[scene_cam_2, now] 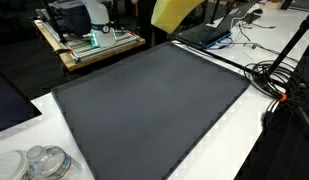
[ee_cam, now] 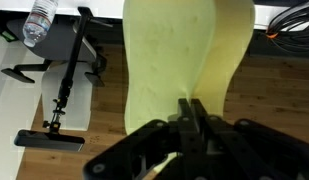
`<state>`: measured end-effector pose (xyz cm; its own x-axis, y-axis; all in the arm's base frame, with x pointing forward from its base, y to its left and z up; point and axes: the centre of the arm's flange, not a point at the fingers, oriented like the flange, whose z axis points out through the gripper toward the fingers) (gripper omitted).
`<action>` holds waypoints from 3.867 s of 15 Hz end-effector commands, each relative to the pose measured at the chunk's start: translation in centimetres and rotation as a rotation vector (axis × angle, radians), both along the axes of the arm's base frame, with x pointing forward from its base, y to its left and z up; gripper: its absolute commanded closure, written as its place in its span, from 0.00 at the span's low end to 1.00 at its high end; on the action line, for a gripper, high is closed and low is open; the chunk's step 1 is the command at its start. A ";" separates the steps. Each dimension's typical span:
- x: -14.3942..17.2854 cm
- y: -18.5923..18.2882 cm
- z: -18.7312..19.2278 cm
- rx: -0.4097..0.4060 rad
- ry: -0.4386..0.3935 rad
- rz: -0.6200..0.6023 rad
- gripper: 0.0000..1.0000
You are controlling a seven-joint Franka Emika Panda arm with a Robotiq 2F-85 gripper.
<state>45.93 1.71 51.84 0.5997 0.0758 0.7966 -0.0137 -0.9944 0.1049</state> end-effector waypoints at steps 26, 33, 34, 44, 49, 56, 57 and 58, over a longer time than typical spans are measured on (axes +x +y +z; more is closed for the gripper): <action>7.6 12.1 -0.8 -0.232 0.657 0.059 0.00; 12.8 17.5 -4.2 -0.319 0.676 0.106 0.00; 13.4 18.2 -5.0 -0.344 0.667 0.120 0.00; 14.5 20.1 -8.4 -0.351 0.681 0.171 0.00; 18.1 23.2 -8.6 -0.396 0.735 0.176 0.00; 22.8 25.8 -12.9 -0.491 0.919 0.091 0.00; 23.5 25.9 -13.7 -0.504 0.922 0.067 0.00; 24.2 25.9 -14.5 -0.511 0.918 0.058 0.00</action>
